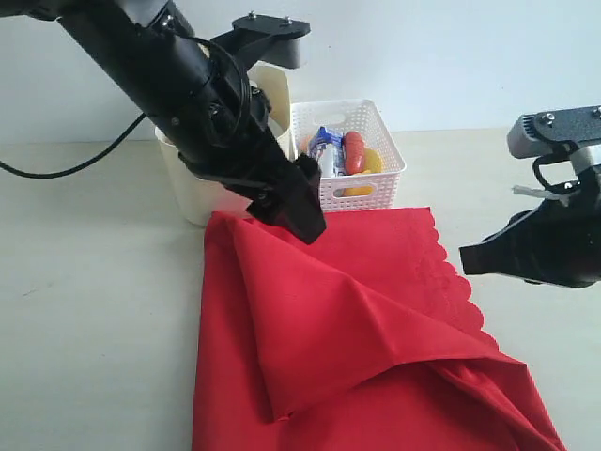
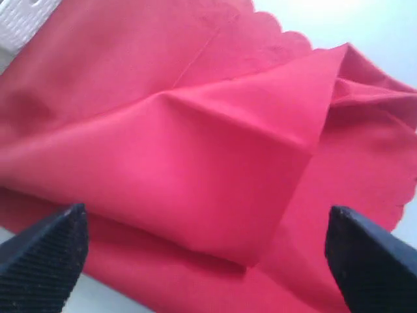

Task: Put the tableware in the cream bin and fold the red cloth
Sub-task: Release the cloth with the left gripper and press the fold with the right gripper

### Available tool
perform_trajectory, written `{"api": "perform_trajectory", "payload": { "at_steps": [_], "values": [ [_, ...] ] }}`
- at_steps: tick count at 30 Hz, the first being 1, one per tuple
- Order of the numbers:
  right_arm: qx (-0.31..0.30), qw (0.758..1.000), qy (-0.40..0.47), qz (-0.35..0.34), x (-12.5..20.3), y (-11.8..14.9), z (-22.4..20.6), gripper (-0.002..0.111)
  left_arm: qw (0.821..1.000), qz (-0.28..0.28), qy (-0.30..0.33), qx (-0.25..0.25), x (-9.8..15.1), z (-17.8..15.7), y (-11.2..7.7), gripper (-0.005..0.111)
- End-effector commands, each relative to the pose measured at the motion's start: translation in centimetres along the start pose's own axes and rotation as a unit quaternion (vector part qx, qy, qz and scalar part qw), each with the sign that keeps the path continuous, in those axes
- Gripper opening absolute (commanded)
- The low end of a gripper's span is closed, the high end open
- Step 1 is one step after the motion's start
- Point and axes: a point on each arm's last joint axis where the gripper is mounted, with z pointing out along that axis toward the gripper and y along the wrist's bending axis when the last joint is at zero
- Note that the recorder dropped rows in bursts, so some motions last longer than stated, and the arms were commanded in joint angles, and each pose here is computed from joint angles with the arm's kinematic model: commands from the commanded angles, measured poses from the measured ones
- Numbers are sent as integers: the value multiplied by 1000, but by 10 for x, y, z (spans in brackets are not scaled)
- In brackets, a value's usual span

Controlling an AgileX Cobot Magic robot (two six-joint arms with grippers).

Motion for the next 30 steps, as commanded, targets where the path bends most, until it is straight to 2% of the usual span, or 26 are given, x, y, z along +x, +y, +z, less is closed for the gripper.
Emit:
{"api": "perform_trajectory", "payload": {
  "at_steps": [1,6,9,12,14,15,17,19,20,21,22,24,27,30],
  "values": [
    [-52,997,-5,-64,3,23,5,0,998,-26,17,-50,11,-2,7,84],
    [-123,980,-1,-155,11,57,12,0,994,-62,-19,-89,16,-18,20,64],
    [-151,975,-1,-165,14,71,15,0,989,-90,-51,-107,20,-38,30,51],
    [-173,975,9,-139,17,82,18,0,983,-115,-76,-125,31,-58,41,26],
    [-196,963,13,-183,15,92,19,0,978,-131,-88,-138,41,-73,47,5],
    [-211,956,18,-202,15,97,19,0,975,-138,-95,-145,46,-80,51,0],
    [-250,939,32,-235,13,110,20,3,969,-153,-113,-159,58,-94,54,0],
    [-274,917,35,-288,10,127,22,17,958,-168,-144,-182,76,-112,56,0],
    [-272,899,41,-340,12,137,27,33,950,-176,-165,-196,88,-122,55,0],
    [-268,895,43,-353,12,140,29,40,946,-179,-178,-205,94,-126,55,0],
    [-251,894,51,-367,14,147,37,57,935,-183,-206,-222,103,-135,54,0],
    [-226,882,73,-406,22,155,49,71,918,-181,-253,-244,113,-149,48,0],
    [-188,870,119,-440,33,168,68,74,901,-169,-302,-261,120,-159,39,0],
    [-136,851,141,-487,41,177,83,74,896,-165,-315,-266,124,-163,35,0]
  ]
}}
